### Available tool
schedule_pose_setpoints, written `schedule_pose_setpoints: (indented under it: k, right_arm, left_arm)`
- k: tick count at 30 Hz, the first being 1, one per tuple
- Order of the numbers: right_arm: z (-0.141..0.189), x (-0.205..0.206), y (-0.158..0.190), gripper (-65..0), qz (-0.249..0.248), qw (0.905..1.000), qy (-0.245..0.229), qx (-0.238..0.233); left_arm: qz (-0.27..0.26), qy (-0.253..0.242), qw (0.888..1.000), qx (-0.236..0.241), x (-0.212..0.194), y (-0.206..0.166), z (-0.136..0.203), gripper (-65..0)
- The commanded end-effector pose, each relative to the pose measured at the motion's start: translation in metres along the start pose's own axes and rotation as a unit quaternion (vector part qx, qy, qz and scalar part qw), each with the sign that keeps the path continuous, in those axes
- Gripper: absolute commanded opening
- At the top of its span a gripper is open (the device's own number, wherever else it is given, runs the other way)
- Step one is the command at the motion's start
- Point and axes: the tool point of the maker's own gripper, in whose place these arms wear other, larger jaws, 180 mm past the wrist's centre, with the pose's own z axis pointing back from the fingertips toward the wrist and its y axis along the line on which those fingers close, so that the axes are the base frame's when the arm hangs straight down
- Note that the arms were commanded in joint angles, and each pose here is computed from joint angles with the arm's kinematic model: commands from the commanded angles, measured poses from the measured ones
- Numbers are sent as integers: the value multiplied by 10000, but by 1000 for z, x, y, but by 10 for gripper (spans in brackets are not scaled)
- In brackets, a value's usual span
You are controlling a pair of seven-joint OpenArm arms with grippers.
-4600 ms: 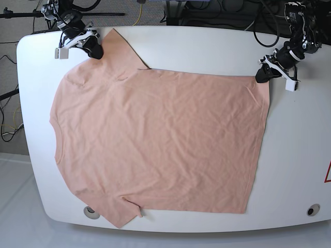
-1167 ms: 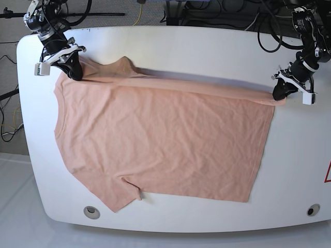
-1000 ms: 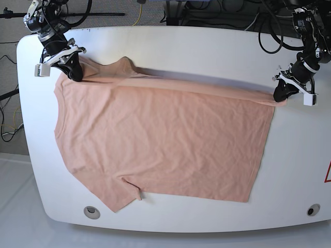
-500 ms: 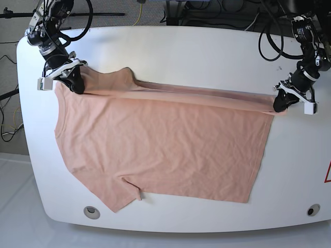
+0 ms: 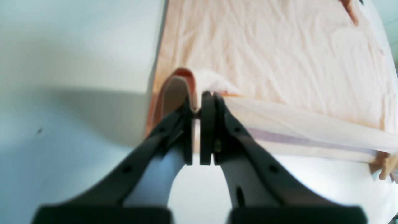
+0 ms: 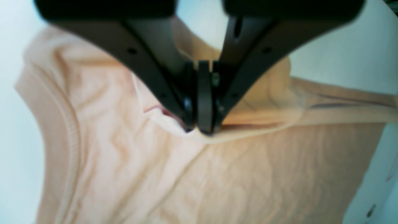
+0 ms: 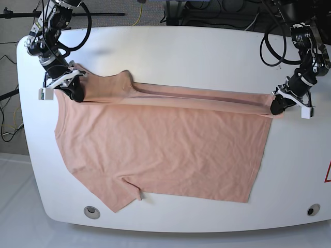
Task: Fold the T-shirt properly
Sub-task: 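Lift the shoulder edge with both grippers and pull it toward the hem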
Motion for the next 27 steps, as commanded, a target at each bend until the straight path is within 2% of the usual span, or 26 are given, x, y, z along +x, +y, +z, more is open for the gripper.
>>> schedule_pose_setpoints:
  k: [1,15,27]
  right_arm:
    - [-5,28,4,-650,111,9991,-395,136]
    - [-38,49,-4,-650,91,9988,-409,248]
    - [-49,53,-13,-650,85,9992,-373,123]
  left_arm:
    - [-108,-241,9996,-21,20,0,2,-650]
    - [-84,-422,9991,-16,40,2,-5,-650]
    - [233,-361,9991,-58,39,9,-23,-650]
